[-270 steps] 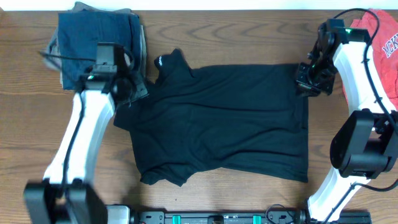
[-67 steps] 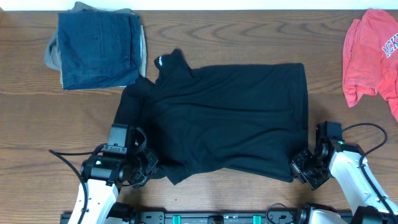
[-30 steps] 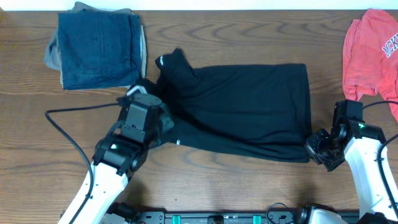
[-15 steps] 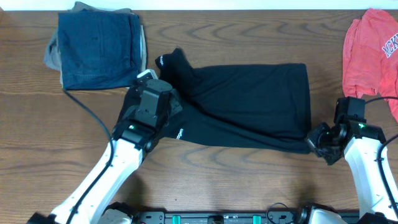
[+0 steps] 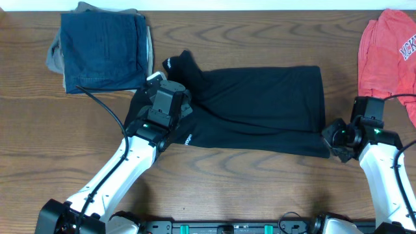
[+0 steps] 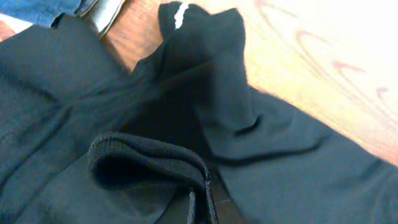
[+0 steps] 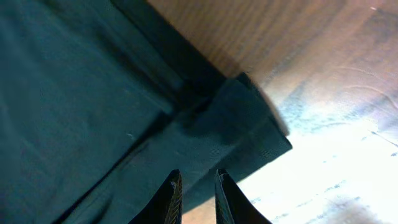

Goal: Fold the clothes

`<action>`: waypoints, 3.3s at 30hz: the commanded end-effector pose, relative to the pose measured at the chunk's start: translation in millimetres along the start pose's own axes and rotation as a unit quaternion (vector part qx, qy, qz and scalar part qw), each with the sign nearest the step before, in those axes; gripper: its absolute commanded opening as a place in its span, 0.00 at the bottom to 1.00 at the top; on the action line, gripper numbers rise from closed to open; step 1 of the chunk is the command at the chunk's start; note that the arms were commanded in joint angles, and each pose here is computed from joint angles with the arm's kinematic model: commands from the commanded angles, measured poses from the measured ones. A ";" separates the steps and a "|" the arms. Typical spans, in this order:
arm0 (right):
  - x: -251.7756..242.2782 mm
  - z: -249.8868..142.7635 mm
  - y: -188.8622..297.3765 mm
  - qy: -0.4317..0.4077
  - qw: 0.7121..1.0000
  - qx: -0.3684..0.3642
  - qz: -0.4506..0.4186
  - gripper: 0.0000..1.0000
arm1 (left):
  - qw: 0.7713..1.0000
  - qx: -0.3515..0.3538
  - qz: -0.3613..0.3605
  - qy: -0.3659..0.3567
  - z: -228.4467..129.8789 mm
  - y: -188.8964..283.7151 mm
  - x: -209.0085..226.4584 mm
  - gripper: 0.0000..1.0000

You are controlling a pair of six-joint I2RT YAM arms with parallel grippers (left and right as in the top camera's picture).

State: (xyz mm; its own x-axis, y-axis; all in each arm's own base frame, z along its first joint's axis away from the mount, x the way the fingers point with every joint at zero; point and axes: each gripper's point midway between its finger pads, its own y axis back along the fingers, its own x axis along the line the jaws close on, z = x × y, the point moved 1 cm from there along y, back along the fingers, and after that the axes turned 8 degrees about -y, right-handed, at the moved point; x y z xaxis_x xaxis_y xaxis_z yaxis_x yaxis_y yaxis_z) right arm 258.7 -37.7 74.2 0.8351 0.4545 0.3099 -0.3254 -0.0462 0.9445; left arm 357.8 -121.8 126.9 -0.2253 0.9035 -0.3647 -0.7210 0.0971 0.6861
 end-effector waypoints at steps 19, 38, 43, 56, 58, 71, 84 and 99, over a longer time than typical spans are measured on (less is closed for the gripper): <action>-20.3 17.6 -29.4 0.020 0.996 -0.026 -0.087 0.54 | 0.998 -0.002 0.060 -0.018 -1.9 2.0 21.6 0.06; -9.3 33.4 -33.5 0.089 0.996 -0.013 -0.028 0.54 | 0.997 0.010 0.070 -0.021 -7.4 2.6 26.5 0.06; -17.5 27.2 -44.7 0.085 0.995 0.011 -0.047 0.40 | 0.997 0.013 0.072 -0.022 -8.5 2.8 27.5 0.06; -13.1 33.0 -40.9 0.089 0.994 0.015 -0.056 0.03 | 0.998 0.034 0.031 -0.039 -13.2 8.5 14.3 0.06; -10.1 36.9 -34.7 0.090 0.994 0.012 -0.061 0.01 | 0.998 0.032 0.013 -0.047 -10.3 15.0 8.5 0.06; 13.4 53.0 -15.1 0.090 0.995 -0.007 -0.047 0.01 | 0.997 -0.063 0.000 -0.042 32.2 43.3 -0.2 0.06; 60.0 64.2 -17.4 0.118 0.991 -0.066 0.023 0.03 | 0.994 -0.068 0.065 -0.050 28.3 16.6 18.5 0.06; 69.9 59.0 -22.1 0.162 0.980 -0.118 -0.006 0.10 | 0.986 -0.078 0.136 -0.055 27.9 -3.2 45.1 0.06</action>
State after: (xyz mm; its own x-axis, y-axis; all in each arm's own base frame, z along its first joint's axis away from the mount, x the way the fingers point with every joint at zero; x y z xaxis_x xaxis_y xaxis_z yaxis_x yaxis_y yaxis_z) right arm 355.3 -50.8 85.8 0.6472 0.7130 0.2697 -0.4633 0.0871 0.8819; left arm 363.1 -81.7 120.8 -0.3238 0.9362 -0.1366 -0.7323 -0.1565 0.6627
